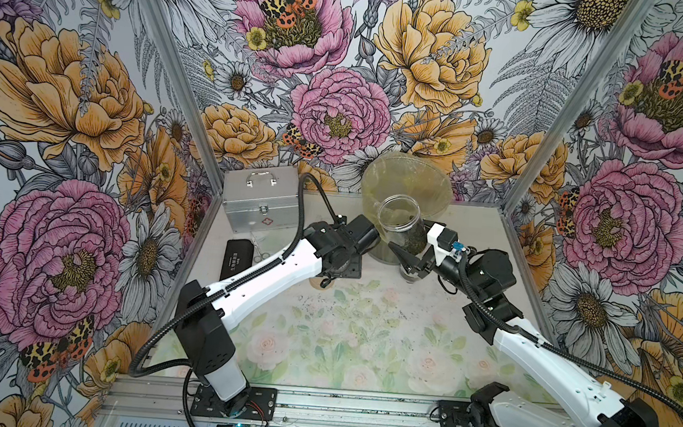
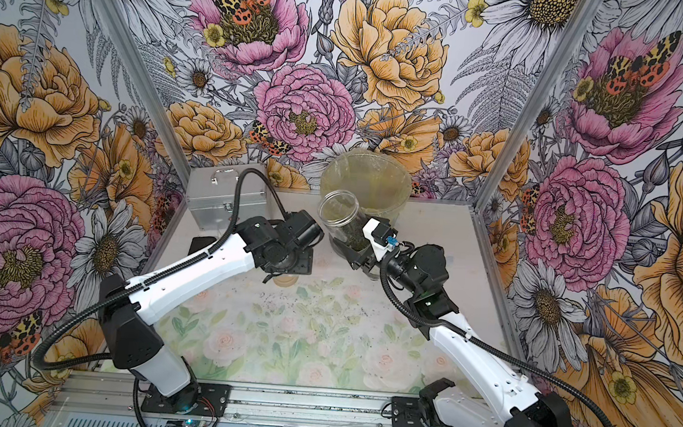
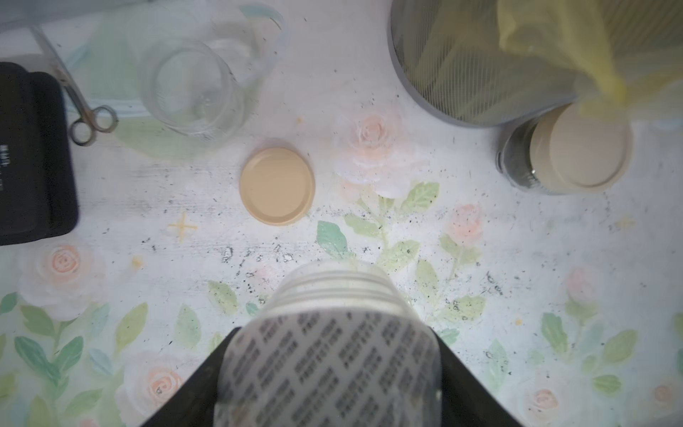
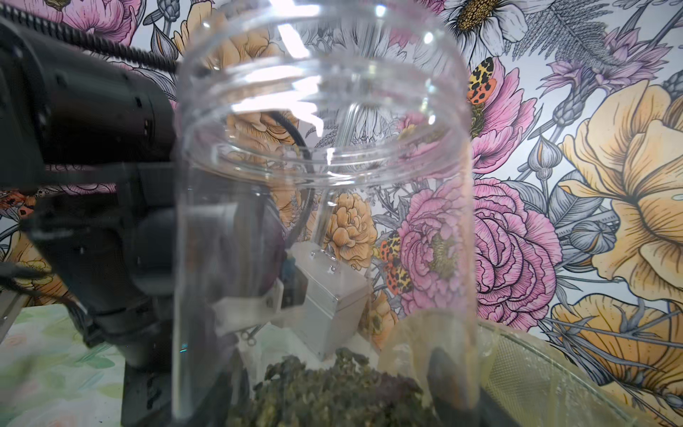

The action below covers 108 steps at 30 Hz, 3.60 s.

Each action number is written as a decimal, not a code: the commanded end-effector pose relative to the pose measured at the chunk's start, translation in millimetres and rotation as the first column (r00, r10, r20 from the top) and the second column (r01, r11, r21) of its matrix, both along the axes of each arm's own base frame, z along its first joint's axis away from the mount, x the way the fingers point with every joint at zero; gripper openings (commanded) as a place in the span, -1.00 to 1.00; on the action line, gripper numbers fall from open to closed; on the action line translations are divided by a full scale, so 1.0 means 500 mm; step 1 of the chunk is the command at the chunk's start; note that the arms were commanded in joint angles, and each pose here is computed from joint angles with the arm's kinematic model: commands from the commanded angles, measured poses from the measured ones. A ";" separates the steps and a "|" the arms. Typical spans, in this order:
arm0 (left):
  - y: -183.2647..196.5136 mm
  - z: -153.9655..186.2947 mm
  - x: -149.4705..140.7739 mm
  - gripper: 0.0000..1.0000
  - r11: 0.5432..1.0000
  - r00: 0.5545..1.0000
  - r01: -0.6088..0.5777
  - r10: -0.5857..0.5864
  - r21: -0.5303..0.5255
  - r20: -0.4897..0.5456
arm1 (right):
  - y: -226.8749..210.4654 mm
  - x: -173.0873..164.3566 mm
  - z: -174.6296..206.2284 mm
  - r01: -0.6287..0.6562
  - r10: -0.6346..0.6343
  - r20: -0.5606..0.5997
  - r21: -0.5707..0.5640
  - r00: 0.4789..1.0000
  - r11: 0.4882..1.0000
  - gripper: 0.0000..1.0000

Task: Empty moldy tea leaves from jars
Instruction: Place the lid at the center of the board, then pour the moldy tea leaves from the jar into the trash bin.

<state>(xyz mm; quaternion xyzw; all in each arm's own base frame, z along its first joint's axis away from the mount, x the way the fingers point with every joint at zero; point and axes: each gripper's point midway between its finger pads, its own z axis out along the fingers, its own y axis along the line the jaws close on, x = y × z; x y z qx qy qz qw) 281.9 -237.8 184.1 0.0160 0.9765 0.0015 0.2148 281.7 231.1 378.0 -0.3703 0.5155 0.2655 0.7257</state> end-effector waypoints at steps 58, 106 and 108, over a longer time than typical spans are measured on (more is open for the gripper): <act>0.061 0.421 0.045 0.49 0.762 0.949 0.229 -0.036 -0.606 0.313 | -0.010 0.051 -0.017 -0.003 -0.014 -0.318 -0.055 0.948 0.998 -0.31; -0.090 0.439 0.101 -1.00 0.462 0.988 -0.030 -0.122 -0.886 -0.097 | 0.027 0.058 -0.010 -0.160 0.150 -0.078 -0.136 0.986 0.978 0.35; -0.093 0.447 0.102 -1.00 0.451 0.987 -0.031 -0.126 -0.892 -0.099 | 0.025 0.059 -0.004 -0.161 0.155 -0.056 -0.125 0.986 0.979 0.43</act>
